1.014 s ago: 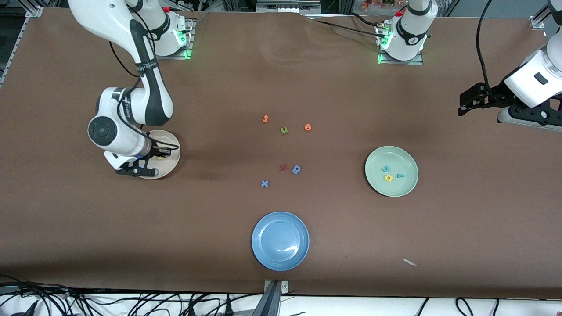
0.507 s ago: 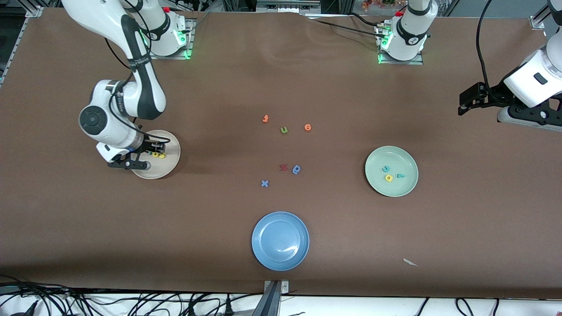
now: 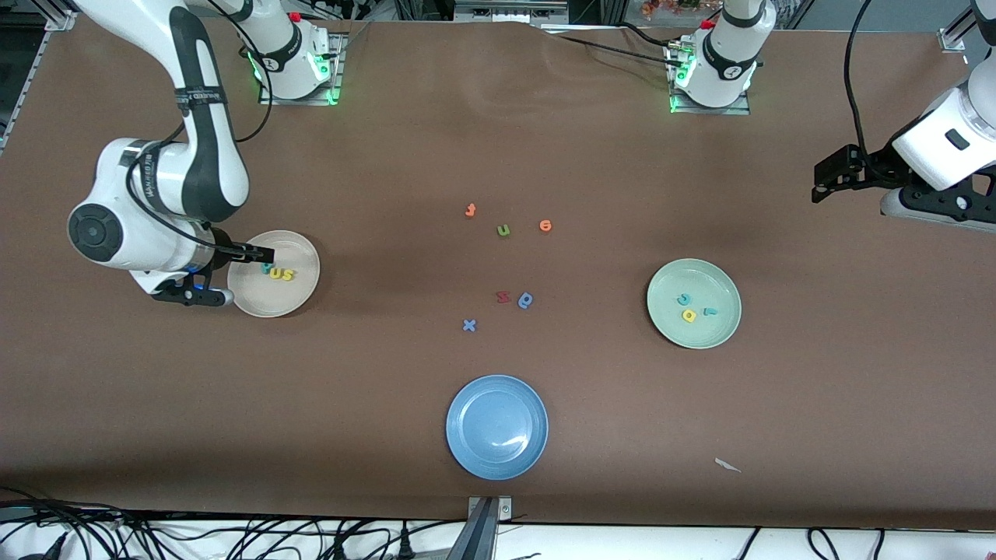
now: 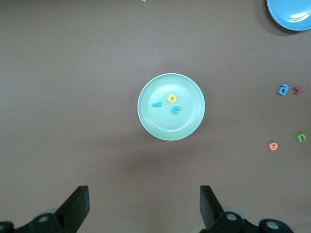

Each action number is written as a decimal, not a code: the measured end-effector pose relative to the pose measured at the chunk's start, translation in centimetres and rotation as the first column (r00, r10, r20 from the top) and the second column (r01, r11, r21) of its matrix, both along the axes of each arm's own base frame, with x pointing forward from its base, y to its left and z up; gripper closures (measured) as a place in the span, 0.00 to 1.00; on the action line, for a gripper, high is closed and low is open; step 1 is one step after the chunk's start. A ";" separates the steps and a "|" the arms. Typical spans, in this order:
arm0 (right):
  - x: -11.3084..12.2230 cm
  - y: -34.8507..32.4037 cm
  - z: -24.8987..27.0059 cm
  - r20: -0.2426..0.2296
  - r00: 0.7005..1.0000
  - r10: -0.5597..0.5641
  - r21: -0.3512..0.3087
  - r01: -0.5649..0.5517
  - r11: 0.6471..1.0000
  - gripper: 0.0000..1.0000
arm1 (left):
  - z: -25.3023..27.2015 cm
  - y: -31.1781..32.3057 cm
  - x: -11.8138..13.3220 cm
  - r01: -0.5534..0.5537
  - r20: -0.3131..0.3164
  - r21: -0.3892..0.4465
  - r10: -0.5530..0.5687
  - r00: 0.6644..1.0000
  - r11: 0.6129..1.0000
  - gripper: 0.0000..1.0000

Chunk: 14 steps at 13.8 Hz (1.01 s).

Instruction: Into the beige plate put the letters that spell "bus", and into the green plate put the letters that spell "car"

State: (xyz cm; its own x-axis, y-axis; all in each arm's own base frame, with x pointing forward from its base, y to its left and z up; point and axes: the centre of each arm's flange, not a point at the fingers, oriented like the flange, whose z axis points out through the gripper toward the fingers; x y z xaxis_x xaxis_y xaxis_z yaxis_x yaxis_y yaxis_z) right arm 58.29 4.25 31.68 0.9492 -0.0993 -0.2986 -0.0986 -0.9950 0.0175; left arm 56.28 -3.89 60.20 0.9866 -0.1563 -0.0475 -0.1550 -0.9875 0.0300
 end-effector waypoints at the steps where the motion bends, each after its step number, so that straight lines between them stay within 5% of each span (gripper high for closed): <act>1: 0.2 0.1 1.0 -0.013 1.000 0.001 0.005 -0.001 1.000 0.00 | 0.0 0.0 0.0 0.000 0.000 0.000 0.000 1.000 1.000 0.00; 8: 1.0 -0.8 6.3 0.016 0.998 0.061 -0.005 -0.061 0.998 0.00 | 0.0 0.0 0.0 0.000 0.000 0.000 0.000 1.000 1.000 0.00; 11: 0.1 -1.0 10.8 0.060 0.996 0.064 0.019 -0.065 0.998 0.00 | 0.0 0.0 0.0 0.000 0.000 0.000 0.000 1.000 1.000 0.00; 14: -1.6 -1.1 15.3 0.043 0.997 0.065 0.029 -0.067 0.997 0.00 | 0.0 0.0 0.0 0.000 0.000 0.000 0.000 1.000 1.000 0.00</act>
